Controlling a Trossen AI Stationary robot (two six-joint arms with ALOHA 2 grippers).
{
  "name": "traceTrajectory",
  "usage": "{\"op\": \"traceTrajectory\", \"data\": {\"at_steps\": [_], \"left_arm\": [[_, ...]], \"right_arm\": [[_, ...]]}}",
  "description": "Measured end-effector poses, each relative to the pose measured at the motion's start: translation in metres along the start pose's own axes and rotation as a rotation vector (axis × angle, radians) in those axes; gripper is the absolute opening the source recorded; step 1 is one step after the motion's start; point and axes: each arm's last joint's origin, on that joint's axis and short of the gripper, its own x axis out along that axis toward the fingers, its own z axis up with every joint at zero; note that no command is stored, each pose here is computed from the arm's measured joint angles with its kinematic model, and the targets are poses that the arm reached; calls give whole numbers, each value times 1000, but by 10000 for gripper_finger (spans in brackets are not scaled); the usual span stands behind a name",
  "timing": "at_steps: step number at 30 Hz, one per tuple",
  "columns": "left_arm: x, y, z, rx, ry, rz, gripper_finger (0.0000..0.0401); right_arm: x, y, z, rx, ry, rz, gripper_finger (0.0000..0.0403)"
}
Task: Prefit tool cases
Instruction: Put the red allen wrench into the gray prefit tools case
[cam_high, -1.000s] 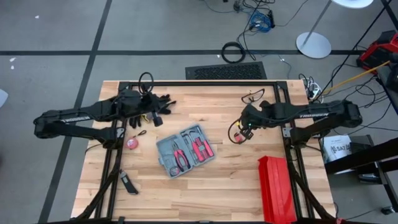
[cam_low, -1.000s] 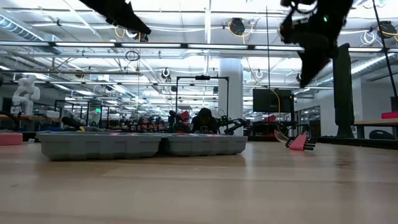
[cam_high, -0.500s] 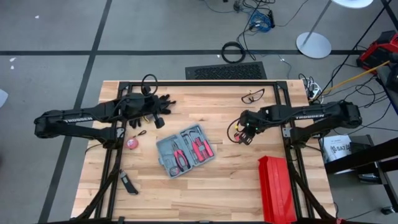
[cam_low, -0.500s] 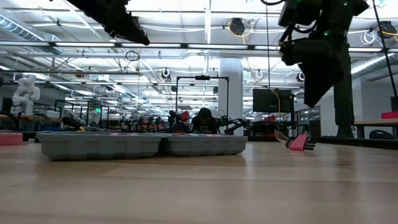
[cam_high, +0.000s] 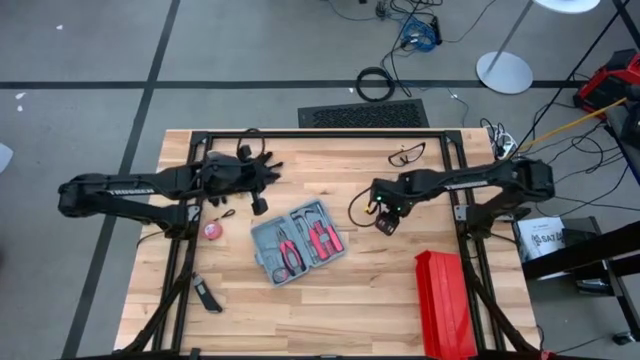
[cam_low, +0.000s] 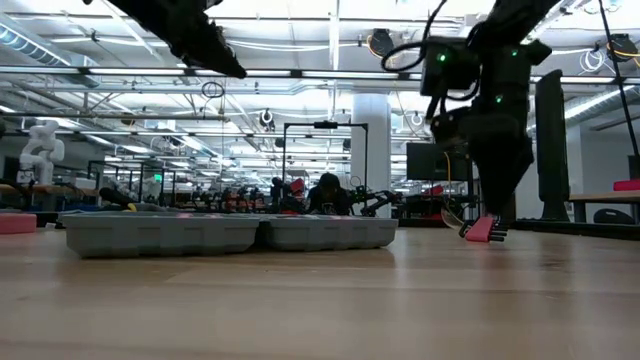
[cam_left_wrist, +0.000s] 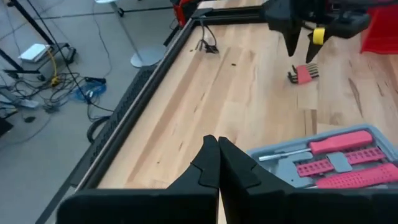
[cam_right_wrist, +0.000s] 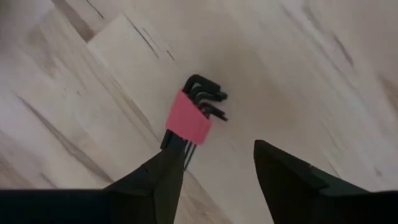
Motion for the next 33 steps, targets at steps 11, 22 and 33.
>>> {"op": "traceTrajectory", "data": {"at_steps": [11, 22, 33], "left_arm": [[28, -10, -9, 2, 99, -19, 0], [37, -11, -12, 13, 132, 25, 0], [31, -28, -16, 37, 178, -75, 0]], "right_arm": [[34, 7, 14, -69, 12, -3, 179], [19, 9, 15, -53, -50, 68, 18], [-28, 60, 50, -159, -512, 741, 17]]}}
